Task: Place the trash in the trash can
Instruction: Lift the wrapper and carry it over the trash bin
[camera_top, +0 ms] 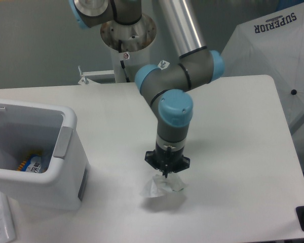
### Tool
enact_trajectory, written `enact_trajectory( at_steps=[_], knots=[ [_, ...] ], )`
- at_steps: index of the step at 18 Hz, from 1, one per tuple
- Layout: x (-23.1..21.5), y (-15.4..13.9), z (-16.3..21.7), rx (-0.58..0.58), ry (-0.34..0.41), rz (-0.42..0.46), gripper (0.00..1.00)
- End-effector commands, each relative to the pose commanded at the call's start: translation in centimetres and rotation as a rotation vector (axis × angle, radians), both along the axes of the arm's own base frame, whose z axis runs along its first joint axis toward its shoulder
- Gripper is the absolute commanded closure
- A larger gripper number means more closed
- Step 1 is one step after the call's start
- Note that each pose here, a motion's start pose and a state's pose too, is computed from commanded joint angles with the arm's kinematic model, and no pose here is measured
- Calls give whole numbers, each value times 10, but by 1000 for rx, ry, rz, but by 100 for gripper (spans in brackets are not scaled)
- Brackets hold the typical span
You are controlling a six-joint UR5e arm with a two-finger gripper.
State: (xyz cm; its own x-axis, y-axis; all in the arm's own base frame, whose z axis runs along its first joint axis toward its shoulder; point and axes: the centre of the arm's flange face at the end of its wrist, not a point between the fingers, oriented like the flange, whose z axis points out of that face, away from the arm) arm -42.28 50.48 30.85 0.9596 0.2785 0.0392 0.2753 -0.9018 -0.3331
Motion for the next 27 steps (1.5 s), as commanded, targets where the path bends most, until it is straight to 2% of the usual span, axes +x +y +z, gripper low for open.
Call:
enact_trajectory(
  at_steps=[5, 9, 12, 17, 20, 23, 27],
  knots=[
    [-14, 11, 43, 125, 3, 17, 100],
    [-17, 22, 73, 241, -42, 31, 100],
    [-2, 21, 106, 293, -24, 10, 100],
    [52, 9, 203, 482, -40, -17, 100],
    [106, 12, 244, 547, -39, -89, 100],
    [157, 7, 256, 556, -41, -143, 100],
    [213, 14, 235, 528, -89, -220, 100]
  ],
)
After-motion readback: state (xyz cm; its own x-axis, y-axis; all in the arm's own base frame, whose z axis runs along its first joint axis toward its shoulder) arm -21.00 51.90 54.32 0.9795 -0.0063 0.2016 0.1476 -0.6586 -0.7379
